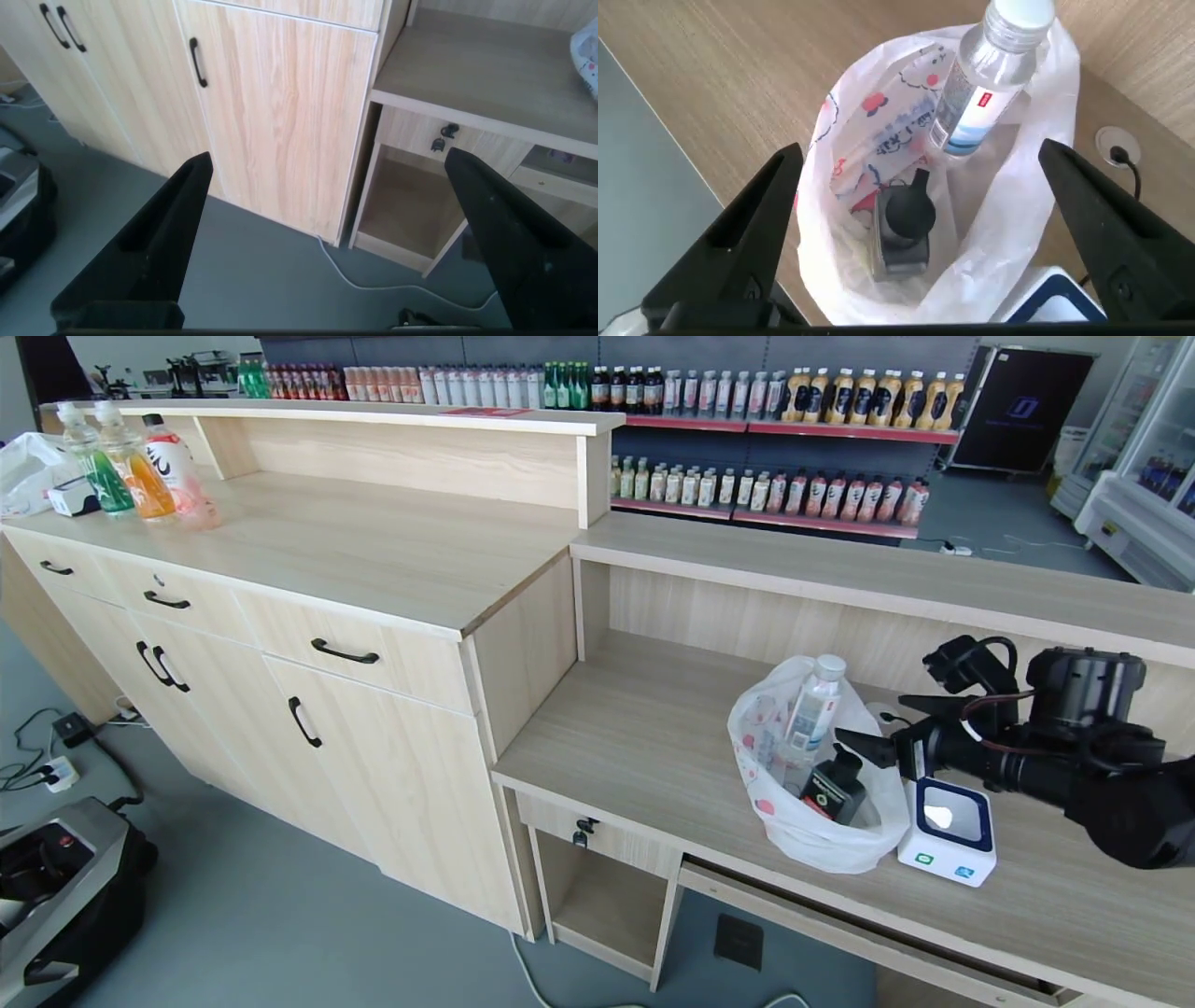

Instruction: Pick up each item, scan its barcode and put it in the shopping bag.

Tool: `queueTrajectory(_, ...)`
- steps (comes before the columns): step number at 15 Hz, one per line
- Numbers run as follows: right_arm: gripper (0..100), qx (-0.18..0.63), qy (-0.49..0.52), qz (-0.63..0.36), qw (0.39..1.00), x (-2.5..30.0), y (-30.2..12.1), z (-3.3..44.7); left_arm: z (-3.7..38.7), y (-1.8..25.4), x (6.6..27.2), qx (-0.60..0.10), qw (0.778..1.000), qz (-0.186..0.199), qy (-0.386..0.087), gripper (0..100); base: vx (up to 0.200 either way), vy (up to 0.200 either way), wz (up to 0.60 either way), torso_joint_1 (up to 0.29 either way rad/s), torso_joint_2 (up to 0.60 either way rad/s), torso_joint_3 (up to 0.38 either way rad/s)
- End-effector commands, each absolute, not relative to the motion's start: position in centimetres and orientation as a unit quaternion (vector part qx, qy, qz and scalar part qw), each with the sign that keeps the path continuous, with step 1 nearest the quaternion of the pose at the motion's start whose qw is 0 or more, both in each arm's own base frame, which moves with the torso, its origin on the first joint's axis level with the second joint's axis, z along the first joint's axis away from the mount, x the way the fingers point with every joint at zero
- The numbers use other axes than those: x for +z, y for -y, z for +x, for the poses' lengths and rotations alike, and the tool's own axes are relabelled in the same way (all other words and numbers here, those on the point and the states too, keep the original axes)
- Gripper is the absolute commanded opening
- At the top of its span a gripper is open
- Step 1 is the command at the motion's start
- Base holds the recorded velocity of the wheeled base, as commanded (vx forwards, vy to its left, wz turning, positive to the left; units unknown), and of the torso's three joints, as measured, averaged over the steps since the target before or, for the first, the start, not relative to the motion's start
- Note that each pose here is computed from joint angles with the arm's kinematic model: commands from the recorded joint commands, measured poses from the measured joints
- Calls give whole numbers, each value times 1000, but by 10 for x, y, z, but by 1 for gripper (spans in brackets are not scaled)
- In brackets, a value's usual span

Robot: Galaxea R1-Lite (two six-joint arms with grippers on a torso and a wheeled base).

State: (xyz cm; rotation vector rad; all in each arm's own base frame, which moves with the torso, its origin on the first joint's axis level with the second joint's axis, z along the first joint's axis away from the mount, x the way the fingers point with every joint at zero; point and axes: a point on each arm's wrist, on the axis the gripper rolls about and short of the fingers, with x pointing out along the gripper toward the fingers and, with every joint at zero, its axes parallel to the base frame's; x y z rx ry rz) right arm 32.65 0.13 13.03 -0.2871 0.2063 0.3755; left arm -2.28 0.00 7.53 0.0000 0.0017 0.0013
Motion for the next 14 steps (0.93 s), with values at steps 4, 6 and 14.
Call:
queueTrajectory(4, 100, 90, -51, -235, 966, 181, 45, 258, -23, 0, 75, 1, 1000, 0, -2, 100, 0, 0, 0, 0, 0, 0)
queueTrajectory(6, 100, 59, -63, -243, 966, 187, 57, 246, -23, 0, 75, 1, 1000, 0, -2, 100, 0, 0, -600, 2, 2, 0)
queueTrajectory(14, 100, -117, -11, -199, 973, 233, 58, 215, -23, 0, 75, 1, 1000, 0, -2, 100, 0, 0, -600, 2, 2, 3)
